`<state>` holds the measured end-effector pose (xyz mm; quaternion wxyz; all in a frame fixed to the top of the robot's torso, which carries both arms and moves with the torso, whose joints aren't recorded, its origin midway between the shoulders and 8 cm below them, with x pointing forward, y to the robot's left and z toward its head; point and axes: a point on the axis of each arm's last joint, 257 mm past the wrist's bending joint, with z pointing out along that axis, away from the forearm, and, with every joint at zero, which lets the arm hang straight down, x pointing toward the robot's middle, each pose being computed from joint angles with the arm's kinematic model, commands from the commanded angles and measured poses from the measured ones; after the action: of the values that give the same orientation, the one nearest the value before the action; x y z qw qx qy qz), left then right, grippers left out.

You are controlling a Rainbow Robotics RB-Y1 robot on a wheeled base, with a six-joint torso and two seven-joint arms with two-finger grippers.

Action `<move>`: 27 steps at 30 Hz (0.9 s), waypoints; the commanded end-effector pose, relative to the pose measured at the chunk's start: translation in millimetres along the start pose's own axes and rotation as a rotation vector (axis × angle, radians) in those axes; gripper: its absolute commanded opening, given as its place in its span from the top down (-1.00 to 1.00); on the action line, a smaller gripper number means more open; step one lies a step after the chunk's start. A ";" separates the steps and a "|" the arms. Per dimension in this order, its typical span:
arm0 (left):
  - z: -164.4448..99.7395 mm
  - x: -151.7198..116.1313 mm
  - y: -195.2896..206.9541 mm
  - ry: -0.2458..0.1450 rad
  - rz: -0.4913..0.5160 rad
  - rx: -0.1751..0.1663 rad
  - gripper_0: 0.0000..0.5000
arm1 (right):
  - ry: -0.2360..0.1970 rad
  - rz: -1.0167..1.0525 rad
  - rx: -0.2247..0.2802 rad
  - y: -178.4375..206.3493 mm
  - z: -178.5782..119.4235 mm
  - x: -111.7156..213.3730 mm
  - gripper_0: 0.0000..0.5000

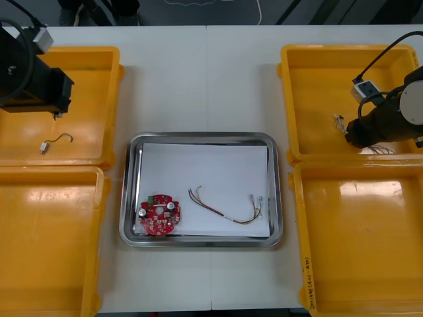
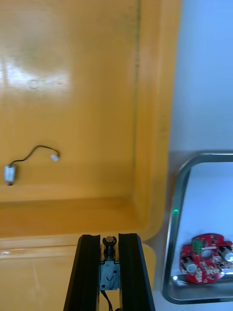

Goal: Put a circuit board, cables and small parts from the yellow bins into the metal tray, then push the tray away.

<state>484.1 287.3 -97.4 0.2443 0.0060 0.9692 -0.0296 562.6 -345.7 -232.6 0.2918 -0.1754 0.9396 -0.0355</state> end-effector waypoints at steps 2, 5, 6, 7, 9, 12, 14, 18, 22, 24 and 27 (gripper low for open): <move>-0.8 -9.3 -63.2 -0.044 0.001 0.056 1.00 | 0.002 -0.004 -0.010 4.2 3.8 2.5 -0.78; 6.6 -7.2 -85.2 -0.047 0.010 0.069 1.00 | 0.013 0.000 -0.013 3.0 7.6 7.5 -0.78; 8.1 -6.8 -89.8 -0.047 0.010 0.072 1.00 | 0.012 0.001 -0.013 2.7 7.8 7.6 -0.77; 11.9 -5.4 -99.5 -0.048 0.016 0.076 1.00 | 0.012 0.003 -0.013 2.7 7.8 7.6 -0.77; 17.6 -1.9 -110.5 -0.043 0.025 0.077 1.00 | 0.012 0.003 -0.014 3.0 7.8 7.5 -0.77; 25.5 3.7 -126.6 -0.038 0.040 0.074 1.00 | 0.019 0.000 -0.014 4.1 9.6 9.9 -0.78; 30.1 7.7 -136.4 -0.035 0.057 0.069 1.00 | 0.027 -0.002 -0.013 4.9 11.7 12.4 -0.77; 41.1 20.7 -148.7 -0.009 0.099 0.052 1.00 | 0.028 0.002 -0.014 4.6 14.3 14.3 -0.78; 57.1 37.3 -154.5 0.039 0.135 0.020 1.00 | 0.026 0.003 -0.015 4.9 14.3 13.8 -0.21; 64.9 43.4 -154.6 0.065 0.134 0.007 1.00 | 0.030 0.005 -0.015 4.5 14.8 15.2 0.19; 76.0 50.4 -157.8 0.097 0.132 0.006 1.00 | 0.034 0.011 -0.014 2.8 15.8 17.1 0.86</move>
<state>465.0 146.6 -189.6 0.1891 0.1072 0.9761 -0.0025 561.4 -348.6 -243.8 0.2850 -0.1680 0.9432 -0.0303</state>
